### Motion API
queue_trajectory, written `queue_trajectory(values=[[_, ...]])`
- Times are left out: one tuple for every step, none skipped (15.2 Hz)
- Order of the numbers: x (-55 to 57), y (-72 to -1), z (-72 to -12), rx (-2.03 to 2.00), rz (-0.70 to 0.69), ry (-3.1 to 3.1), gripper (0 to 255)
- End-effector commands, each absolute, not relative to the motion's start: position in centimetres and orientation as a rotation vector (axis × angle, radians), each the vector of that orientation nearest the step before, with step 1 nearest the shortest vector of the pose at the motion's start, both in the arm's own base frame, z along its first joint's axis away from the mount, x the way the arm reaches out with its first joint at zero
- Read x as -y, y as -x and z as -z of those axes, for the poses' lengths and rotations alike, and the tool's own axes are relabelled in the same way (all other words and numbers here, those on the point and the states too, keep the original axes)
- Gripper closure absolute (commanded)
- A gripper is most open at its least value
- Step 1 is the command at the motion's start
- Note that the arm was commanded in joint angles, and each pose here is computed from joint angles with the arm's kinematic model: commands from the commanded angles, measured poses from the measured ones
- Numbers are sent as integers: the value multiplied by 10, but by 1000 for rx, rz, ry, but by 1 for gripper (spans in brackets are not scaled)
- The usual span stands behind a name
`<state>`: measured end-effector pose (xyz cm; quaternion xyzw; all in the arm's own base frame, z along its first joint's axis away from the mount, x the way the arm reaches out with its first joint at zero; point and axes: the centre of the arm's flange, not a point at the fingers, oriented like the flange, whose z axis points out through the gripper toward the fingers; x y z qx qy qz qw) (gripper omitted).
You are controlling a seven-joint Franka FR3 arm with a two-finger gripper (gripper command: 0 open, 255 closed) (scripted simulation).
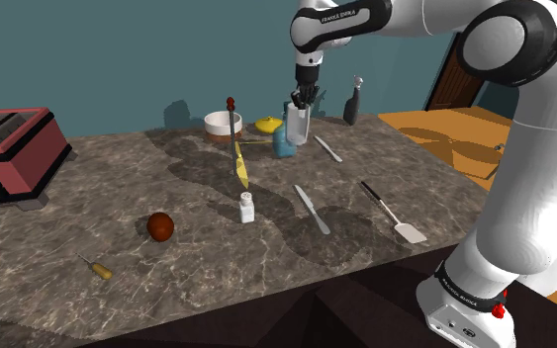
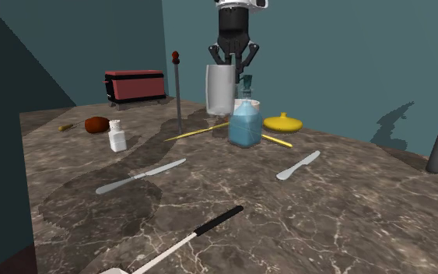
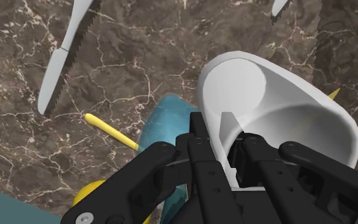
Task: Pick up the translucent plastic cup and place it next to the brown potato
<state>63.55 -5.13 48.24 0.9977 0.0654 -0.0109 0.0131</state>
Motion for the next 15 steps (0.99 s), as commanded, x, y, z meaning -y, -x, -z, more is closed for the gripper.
queue_trajectory(values=[[51, -635, -493, -204, 34, -3109, 255], [51, -635, -499, -204, 34, -3109, 255], [51, -635, -504, -204, 34, -3109, 255], [51, -635, -509, -204, 34, -3109, 255], [51, -635, -515, -204, 34, -3109, 255], [51, -635, -520, -204, 34, -3109, 255], [51, -635, -525, -204, 34, -3109, 255], [51, -635, -530, -204, 34, -3109, 255], [51, -635, -536, -204, 34, -3109, 255], [51, -635, -541, -204, 34, -3109, 255], [51, -635, -546, -204, 34, -3109, 255], [51, -635, -552, -204, 34, -3109, 255], [51, -635, -557, -204, 34, -3109, 255], [51, -635, -562, -204, 34, -3109, 255], [51, -635, -567, -204, 34, -3109, 255]])
